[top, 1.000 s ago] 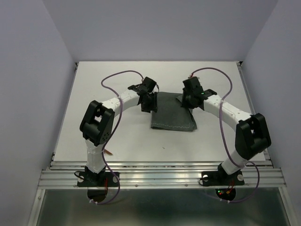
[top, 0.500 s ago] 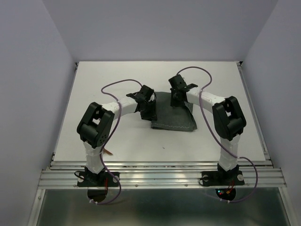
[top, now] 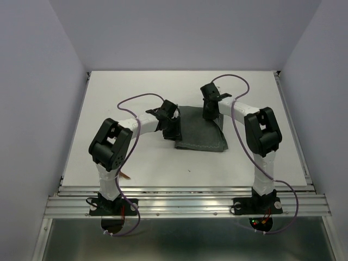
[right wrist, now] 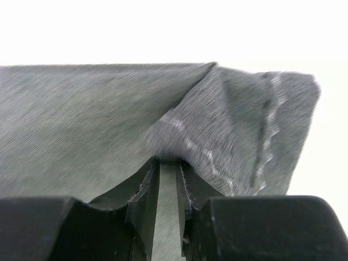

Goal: Fold the napkin into a case and place the utensils inside
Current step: Smooth out the square-folded napkin at the center of the board.

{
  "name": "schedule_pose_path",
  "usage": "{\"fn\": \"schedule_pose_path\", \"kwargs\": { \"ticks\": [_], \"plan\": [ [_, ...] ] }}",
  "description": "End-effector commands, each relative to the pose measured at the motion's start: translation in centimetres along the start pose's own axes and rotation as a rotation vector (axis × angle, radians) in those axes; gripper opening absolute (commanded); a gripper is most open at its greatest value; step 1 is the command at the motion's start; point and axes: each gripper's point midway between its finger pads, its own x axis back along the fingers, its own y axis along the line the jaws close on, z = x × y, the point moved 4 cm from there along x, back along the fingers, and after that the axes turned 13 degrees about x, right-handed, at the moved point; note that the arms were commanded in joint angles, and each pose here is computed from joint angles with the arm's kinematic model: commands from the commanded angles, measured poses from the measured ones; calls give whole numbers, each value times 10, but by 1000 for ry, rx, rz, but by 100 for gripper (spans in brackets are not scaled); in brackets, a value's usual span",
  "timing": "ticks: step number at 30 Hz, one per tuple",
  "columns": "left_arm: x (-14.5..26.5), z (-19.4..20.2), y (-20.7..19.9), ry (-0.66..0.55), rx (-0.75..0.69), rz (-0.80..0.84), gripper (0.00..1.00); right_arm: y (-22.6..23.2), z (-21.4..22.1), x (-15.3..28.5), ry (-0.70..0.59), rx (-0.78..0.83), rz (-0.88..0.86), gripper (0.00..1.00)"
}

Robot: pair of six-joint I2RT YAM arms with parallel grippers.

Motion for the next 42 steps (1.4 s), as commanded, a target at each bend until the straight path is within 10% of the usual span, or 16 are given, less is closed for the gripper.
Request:
{"fn": "schedule_pose_path", "kwargs": {
  "ticks": [1,27,42],
  "plan": [
    [18,-1,-10,-28,-22,50,47,-14,-24,-1,-66,-12,59,24],
    [23,1,-11,-29,-37,63,47,-77,-52,64,-223,-199,156,23],
    [15,7,-28,5,-56,87,47,-56,-35,15,-93,-68,59,22]
  ]
}}
